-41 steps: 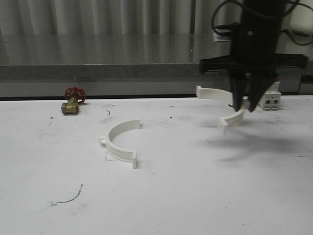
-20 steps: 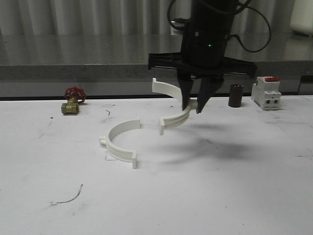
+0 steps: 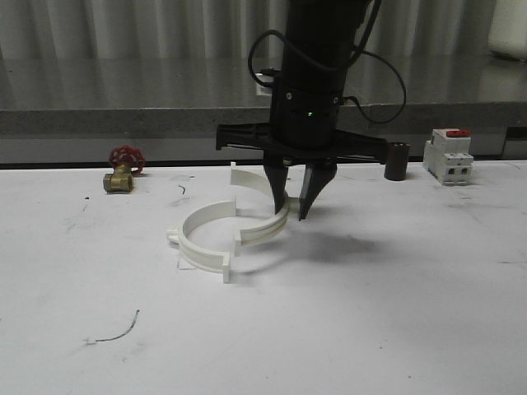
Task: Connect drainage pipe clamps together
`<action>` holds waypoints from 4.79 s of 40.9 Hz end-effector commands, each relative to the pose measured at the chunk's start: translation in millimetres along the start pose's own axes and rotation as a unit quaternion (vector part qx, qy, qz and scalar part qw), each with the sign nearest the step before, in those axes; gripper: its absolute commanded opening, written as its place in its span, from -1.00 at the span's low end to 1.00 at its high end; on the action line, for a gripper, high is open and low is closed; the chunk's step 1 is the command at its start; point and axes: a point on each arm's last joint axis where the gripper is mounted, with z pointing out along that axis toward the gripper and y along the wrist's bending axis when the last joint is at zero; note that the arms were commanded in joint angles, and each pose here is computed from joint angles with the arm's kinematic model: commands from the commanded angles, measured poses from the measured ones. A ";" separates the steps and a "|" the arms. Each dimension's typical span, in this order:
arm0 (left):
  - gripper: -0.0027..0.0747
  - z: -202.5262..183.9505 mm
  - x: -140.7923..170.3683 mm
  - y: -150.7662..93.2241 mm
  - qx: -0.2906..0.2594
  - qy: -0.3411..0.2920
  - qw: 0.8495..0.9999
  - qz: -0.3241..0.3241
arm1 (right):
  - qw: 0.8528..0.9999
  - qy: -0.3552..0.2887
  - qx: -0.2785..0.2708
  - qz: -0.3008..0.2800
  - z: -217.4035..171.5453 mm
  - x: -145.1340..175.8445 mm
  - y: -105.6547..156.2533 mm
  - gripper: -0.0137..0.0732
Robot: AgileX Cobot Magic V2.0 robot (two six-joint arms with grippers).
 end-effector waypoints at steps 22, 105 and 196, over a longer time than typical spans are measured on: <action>-0.98 -3.2 -15.0 -0.7 0.007 -0.050 0.999 0.003 | 0.999 -0.043 -0.015 0.011 -19.3 -10.4 4.6 -0.30; -0.98 -3.2 -15.0 -0.7 0.007 -0.050 0.999 0.003 | 0.998 -0.019 -0.027 0.044 -0.4 -8.0 7.8 0.01; -0.98 -3.2 -15.0 -0.7 0.007 -0.050 0.999 0.003 | 0.902 -0.422 0.018 -0.088 -226.2 207.2 -213.9 -0.83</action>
